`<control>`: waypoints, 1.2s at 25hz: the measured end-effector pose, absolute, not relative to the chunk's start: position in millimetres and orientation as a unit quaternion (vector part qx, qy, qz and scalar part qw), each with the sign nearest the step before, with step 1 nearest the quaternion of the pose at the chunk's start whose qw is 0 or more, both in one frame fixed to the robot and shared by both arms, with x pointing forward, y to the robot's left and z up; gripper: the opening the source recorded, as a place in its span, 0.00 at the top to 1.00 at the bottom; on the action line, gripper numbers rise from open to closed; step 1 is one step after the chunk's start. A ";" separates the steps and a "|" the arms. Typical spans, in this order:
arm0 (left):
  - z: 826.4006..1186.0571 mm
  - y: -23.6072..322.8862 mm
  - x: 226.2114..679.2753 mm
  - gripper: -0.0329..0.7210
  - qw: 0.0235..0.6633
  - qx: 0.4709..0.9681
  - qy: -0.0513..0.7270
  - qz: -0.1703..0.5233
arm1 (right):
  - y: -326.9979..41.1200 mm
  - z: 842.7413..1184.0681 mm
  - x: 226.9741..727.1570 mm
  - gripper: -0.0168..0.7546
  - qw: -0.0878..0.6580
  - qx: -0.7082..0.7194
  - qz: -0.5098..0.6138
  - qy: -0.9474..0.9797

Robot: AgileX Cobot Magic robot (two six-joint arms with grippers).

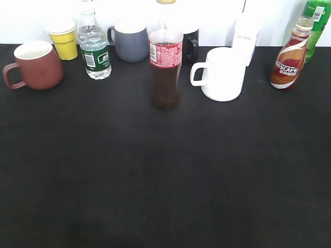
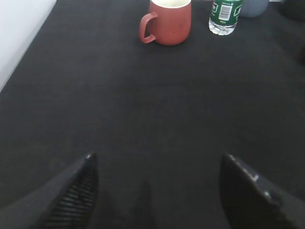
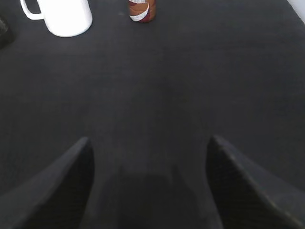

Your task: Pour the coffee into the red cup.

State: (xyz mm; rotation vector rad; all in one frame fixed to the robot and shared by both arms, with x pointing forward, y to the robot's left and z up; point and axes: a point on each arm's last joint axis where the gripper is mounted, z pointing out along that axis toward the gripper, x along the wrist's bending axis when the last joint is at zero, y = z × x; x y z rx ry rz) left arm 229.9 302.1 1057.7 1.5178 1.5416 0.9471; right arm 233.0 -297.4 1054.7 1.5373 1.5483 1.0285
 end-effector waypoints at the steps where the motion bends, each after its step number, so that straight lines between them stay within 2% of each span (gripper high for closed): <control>1: 1057.7 302.1 229.9 0.16 0.380 0.594 0.604 0.371 | -297.4 1054.7 233.0 0.24 0.357 0.595 0.398 0.600; 15: 1057.9 302.2 230.0 0.19 0.381 0.594 0.603 0.372 | -297.4 1054.7 233.0 0.24 0.357 0.595 0.398 0.600; 20: 1093.6 303.2 236.7 0.19 0.472 0.523 0.529 0.473 | -297.4 1054.7 233.0 0.24 0.357 0.595 0.398 0.600; 25: 1100.4 301.8 297.6 0.20 0.496 0.504 0.500 0.500 | -297.4 1054.7 233.0 0.24 0.357 0.595 0.398 0.600; 30: 1084.0 300.2 366.6 0.25 0.469 0.534 0.523 0.471 | -297.4 1054.7 233.0 0.24 0.357 0.595 0.398 0.600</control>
